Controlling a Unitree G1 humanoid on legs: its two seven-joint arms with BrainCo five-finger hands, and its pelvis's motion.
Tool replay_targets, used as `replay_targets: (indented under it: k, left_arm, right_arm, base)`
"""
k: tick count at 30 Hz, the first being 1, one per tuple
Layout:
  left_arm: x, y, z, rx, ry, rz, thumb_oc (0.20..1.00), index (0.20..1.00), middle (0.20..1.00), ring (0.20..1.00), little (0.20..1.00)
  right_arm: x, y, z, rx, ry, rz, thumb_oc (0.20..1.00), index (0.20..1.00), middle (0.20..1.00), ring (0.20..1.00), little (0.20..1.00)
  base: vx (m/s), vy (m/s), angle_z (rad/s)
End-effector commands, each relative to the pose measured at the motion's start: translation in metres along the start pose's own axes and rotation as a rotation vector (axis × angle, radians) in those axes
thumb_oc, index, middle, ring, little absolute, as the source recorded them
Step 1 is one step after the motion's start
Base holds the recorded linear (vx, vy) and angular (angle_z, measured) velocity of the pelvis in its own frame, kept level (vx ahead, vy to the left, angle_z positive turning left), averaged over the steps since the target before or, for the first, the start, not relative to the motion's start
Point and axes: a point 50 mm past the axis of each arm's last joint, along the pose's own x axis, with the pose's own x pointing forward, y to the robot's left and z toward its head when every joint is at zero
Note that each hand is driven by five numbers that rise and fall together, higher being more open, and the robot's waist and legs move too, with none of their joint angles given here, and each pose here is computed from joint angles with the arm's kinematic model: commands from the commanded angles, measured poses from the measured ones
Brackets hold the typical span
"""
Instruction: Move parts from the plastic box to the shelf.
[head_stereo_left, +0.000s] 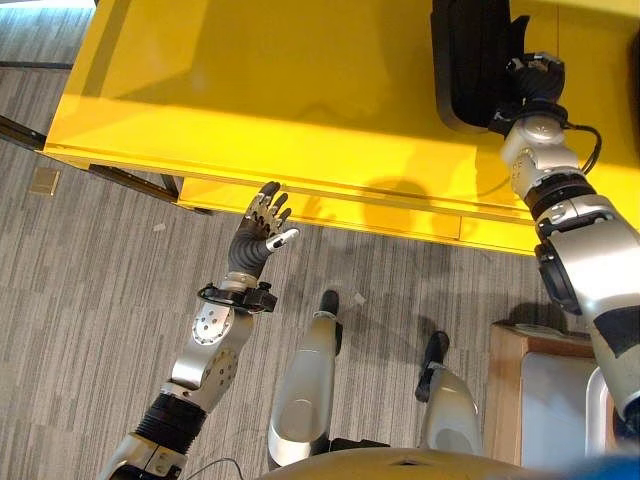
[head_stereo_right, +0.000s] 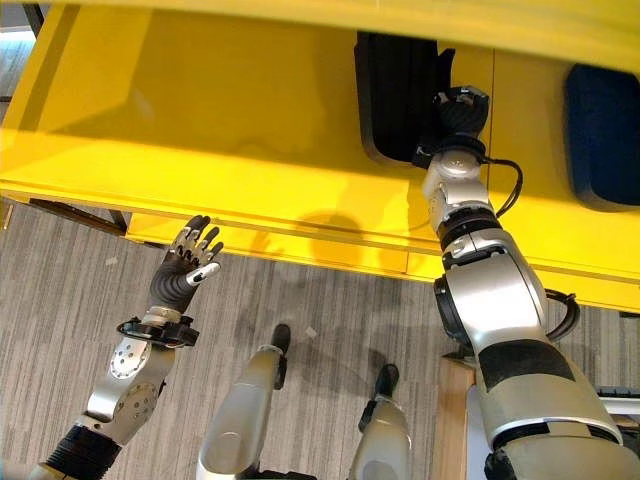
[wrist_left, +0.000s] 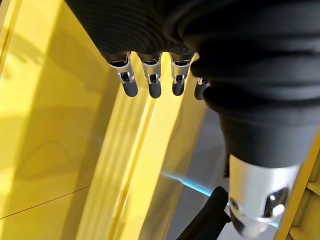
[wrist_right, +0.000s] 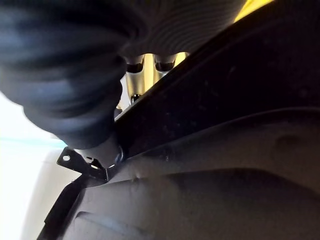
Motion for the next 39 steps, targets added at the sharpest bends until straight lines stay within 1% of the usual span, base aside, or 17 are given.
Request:
replay_targets:
  k: [1, 4, 7, 9, 13, 24, 39]
  left_arm:
    - [0.000, -0.012, 0.021, 0.014, -0.091, -0.065, 1.000, 1.000, 1.000, 1.000, 1.000]
    - [0.001, -0.015, 0.021, 0.012, -0.088, -0.079, 1.000, 1.000, 1.000, 1.000, 1.000]
    - [0.000, -0.016, 0.021, 0.013, -0.083, -0.092, 1.000, 1.000, 1.000, 1.000, 1.000]
    - [-0.001, -0.016, 0.019, 0.011, -0.077, -0.090, 1.000, 1.000, 1.000, 1.000, 1.000]
    - [-0.001, -0.016, 0.019, 0.011, -0.078, -0.082, 1.000, 1.000, 1.000, 1.000, 1.000]
    - [-0.001, -0.017, 0.020, 0.018, -0.078, -0.093, 1.000, 1.000, 1.000, 1.000, 1.000]
    - [0.000, -0.016, 0.024, 0.029, -0.095, -0.090, 1.000, 1.000, 1.000, 1.000, 1.000]
  right_arm:
    - [0.006, 0.001, 0.046, 0.079, -0.130, -0.019, 0.200, 0.200, 0.200, 0.200, 0.200]
    - [0.008, -0.005, 0.049, 0.070, -0.128, -0.032, 0.200, 0.200, 0.200, 0.200, 0.200]
    - [0.010, -0.010, 0.055, 0.022, -0.144, -0.042, 0.200, 0.200, 0.200, 0.200, 0.200]
    - [0.009, -0.008, 0.054, -0.036, -0.152, -0.036, 0.200, 0.200, 0.200, 0.200, 0.200]
    - [0.010, -0.011, 0.049, -0.080, -0.148, -0.052, 0.200, 0.200, 0.200, 0.200, 0.200]
    - [0.017, -0.041, 0.052, -0.018, -0.125, -0.160, 0.200, 0.200, 0.200, 0.200, 0.200]
    - [0.017, -0.043, 0.055, 0.048, -0.105, -0.188, 0.200, 0.200, 0.200, 0.200, 0.200]
  base:
    - [-0.05, 0.000, 0.00]
    - [-0.05, -0.009, 0.02]
    - [-0.04, -0.010, 0.02]
    - [-0.02, -0.007, 0.01]
    - [0.00, -0.001, 0.01]
    - [0.00, 0.000, 0.00]
    - [0.00, 0.000, 0.00]
